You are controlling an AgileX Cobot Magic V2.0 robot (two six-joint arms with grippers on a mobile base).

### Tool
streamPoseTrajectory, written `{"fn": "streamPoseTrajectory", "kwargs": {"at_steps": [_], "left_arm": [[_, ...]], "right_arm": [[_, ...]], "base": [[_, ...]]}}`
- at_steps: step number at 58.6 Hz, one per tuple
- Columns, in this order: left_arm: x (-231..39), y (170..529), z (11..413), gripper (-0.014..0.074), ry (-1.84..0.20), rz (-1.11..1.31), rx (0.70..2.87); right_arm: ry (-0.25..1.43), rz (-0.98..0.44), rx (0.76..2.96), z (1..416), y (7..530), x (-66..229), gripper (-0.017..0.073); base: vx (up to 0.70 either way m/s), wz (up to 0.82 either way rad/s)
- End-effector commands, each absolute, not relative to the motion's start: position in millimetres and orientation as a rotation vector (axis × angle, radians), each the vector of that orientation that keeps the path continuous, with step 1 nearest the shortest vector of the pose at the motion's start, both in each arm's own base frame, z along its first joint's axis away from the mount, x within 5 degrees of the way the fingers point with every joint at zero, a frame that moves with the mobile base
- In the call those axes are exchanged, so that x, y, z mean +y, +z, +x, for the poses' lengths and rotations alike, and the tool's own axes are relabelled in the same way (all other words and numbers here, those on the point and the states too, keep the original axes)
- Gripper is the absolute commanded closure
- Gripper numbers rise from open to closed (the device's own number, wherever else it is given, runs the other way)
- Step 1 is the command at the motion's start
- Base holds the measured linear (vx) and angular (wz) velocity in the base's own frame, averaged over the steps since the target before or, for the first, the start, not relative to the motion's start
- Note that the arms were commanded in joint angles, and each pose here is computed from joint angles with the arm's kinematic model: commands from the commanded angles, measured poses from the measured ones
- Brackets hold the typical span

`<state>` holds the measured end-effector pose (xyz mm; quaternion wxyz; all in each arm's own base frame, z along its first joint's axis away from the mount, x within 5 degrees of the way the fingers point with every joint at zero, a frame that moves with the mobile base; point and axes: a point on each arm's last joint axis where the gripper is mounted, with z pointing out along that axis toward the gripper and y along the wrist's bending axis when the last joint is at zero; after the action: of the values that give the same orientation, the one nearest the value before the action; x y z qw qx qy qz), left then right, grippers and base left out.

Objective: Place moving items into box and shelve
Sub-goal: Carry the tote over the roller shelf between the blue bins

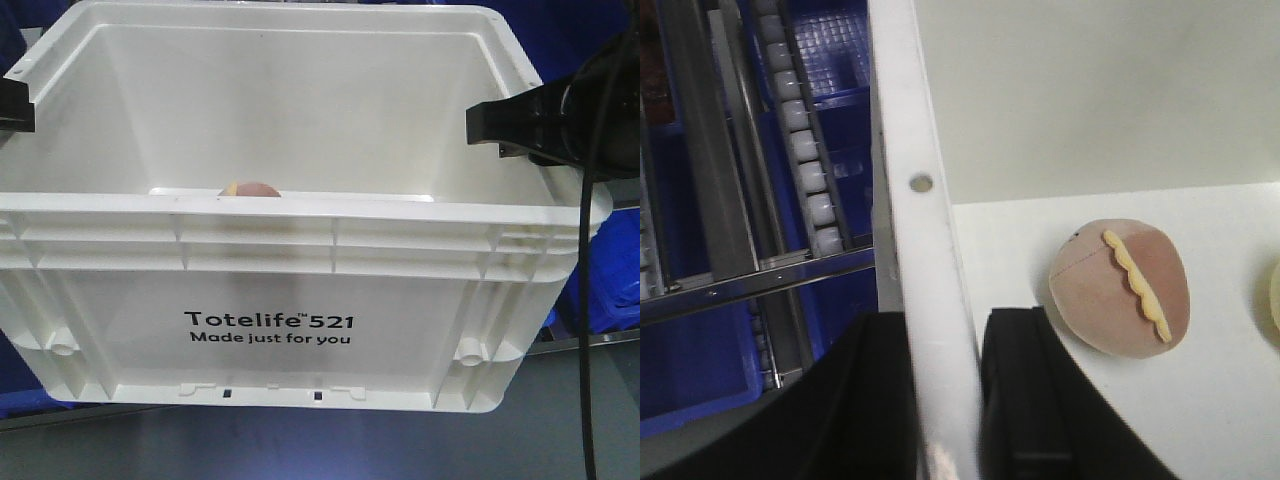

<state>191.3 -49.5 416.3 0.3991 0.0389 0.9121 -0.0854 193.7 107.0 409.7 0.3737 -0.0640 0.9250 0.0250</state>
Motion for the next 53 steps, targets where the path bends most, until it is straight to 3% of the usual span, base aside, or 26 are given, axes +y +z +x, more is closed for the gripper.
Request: {"fn": "streamPoseTrajectory", "kwargs": {"at_steps": [1,53], "left_arm": [[-47.9,444.3,189.0,0.0555,-0.214,0.120,2.103],[-47.9,444.3,189.0,0.0554,-0.215,0.120,2.103]], "right_arm": [[0.066,-0.195,2.151,193.1,439.8,99.4,0.0495],[0.066,-0.195,2.151,193.1,439.8,99.4,0.0495]], "base": [[0.05,0.34],[0.06,0.15]]}}
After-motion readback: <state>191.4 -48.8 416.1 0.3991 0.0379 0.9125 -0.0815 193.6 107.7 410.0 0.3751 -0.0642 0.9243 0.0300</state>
